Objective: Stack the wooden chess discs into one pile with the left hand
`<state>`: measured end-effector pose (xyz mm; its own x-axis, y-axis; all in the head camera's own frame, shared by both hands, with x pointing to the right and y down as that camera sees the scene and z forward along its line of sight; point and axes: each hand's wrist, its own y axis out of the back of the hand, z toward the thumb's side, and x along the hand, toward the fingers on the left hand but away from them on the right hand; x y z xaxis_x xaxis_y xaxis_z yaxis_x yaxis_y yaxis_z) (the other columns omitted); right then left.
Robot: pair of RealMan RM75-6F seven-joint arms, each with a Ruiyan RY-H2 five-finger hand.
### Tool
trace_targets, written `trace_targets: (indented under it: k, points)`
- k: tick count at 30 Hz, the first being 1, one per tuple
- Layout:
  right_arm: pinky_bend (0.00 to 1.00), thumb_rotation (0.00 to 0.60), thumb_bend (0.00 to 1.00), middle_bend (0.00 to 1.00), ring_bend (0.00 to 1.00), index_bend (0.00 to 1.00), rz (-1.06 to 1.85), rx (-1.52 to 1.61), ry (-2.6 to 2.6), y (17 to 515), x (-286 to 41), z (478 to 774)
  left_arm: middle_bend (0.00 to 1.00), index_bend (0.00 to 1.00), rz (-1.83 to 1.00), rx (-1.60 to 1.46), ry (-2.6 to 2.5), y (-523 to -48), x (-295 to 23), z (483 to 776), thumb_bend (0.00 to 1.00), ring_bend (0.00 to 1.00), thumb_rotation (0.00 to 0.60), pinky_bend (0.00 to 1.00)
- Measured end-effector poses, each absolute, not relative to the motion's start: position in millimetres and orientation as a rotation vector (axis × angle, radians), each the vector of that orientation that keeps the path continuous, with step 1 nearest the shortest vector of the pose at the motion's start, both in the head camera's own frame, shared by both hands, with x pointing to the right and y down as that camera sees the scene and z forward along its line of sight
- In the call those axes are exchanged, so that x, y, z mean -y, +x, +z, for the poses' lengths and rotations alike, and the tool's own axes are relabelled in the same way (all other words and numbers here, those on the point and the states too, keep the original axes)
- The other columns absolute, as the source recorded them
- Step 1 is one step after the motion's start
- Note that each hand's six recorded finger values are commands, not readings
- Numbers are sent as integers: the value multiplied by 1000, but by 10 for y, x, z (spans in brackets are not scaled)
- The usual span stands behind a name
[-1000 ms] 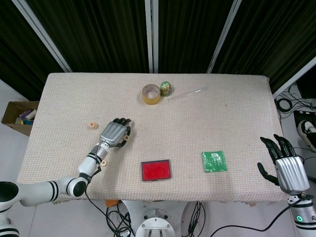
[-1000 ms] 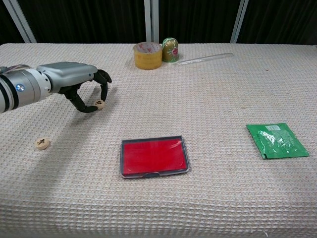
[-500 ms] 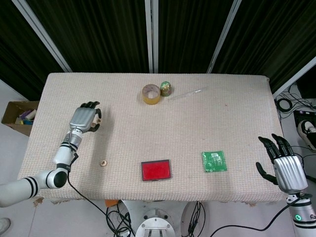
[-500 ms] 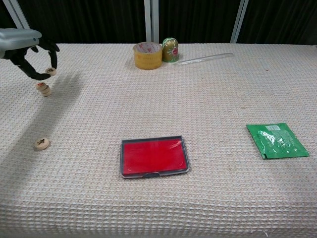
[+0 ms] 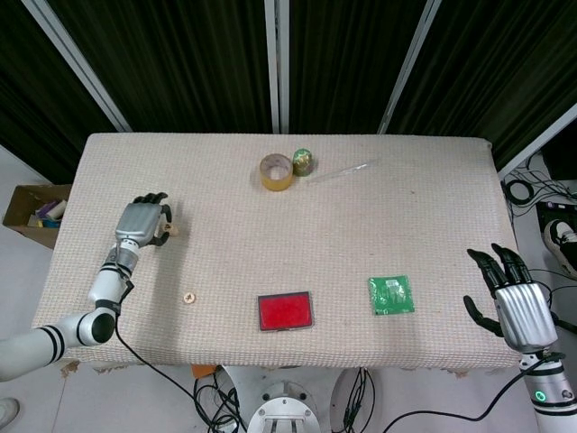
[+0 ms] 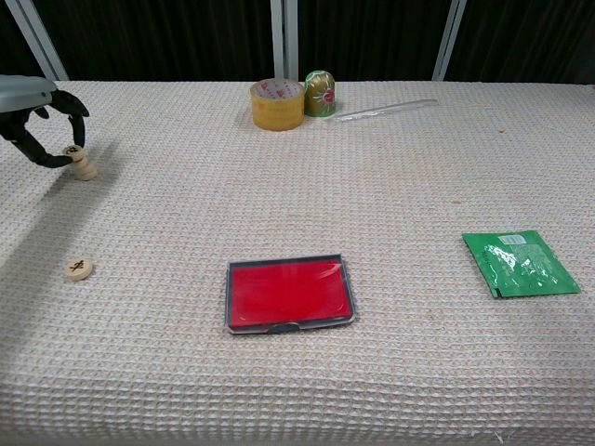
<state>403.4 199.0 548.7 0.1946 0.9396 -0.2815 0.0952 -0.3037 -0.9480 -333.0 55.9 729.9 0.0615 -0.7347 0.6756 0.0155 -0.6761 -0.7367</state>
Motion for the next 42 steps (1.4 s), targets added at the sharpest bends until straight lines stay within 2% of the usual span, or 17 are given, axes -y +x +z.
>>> trace_targets:
  k: [42]
  points:
    - [141, 600, 297, 219, 42, 130, 1226, 1019, -1593, 4070, -2000, 5471, 121, 429, -1699, -702, -1756, -3337, -548, 7347, 344, 94, 600, 164]
